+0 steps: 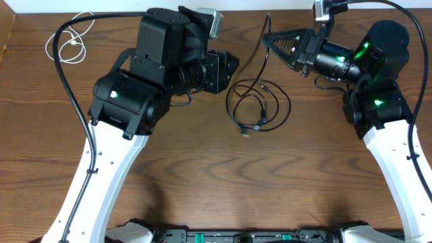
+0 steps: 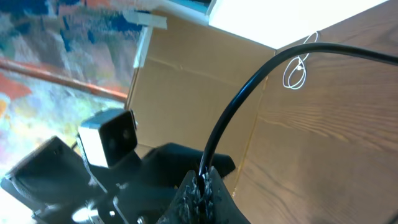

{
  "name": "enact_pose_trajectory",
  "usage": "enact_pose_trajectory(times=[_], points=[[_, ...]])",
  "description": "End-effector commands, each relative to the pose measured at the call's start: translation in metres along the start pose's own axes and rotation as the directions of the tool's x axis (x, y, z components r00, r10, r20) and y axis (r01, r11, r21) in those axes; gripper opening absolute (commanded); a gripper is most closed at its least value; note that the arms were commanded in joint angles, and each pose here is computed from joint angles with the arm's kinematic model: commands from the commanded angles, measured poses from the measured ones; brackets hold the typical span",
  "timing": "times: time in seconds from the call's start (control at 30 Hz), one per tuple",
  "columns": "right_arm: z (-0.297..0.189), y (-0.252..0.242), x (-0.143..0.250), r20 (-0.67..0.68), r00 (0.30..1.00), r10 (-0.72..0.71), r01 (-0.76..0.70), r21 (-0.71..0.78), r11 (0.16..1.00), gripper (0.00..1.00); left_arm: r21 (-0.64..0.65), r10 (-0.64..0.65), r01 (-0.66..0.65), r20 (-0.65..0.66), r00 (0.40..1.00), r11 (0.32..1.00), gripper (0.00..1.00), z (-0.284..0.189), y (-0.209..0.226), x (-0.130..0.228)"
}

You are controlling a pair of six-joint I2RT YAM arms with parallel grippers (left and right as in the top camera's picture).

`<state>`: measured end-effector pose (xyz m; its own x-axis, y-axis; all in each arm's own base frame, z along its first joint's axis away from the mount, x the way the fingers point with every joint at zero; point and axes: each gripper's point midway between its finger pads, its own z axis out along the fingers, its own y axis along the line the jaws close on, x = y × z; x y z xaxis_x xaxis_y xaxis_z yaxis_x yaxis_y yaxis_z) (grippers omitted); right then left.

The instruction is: Untangle cables

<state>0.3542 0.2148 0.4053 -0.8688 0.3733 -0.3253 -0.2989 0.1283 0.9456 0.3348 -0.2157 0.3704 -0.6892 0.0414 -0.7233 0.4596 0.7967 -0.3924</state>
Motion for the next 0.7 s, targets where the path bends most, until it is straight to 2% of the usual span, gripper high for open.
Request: enact_pose_trajectory(times=[0.0, 0.13, 0.3, 0.5, 0.67], points=[[0.0, 0.011, 0.017, -0.071, 0.98, -0.187, 0.184, -0.048, 0.982, 0.02, -0.041, -0.016, 0.018, 0.037, 0.999, 0.999, 0.49, -0.004, 0.006, -0.008], [-0.001, 0.016, 0.034, -0.137, 0.903, -0.407, 0.39, -0.131, 0.911, 0.01, -0.048, -0.103, 0.107, 0.068, 0.992, 0.993, 0.49, -0.006, 0.012, -0.015], [-0.006, 0.007, 0.056, -0.2, 0.801, -0.565, 0.528, -0.209, 0.823, 0.01, -0.037, -0.295, 0.3, 0.103, 0.95, 0.953, 0.48, -0.009, 0.021, -0.023], [-0.009, -0.019, 0.069, -0.256, 0.765, -0.591, 0.561, -0.184, 0.807, 0.01, 0.037, -0.505, 0.504, 0.089, 0.859, 0.863, 0.49, -0.01, 0.015, -0.026], [-0.008, -0.024, 0.069, -0.266, 0.767, -0.584, 0.556, -0.179, 0.812, 0.01, 0.097, -0.51, 0.505, 0.043, 0.859, 0.858, 0.5, -0.01, 0.002, -0.026]])
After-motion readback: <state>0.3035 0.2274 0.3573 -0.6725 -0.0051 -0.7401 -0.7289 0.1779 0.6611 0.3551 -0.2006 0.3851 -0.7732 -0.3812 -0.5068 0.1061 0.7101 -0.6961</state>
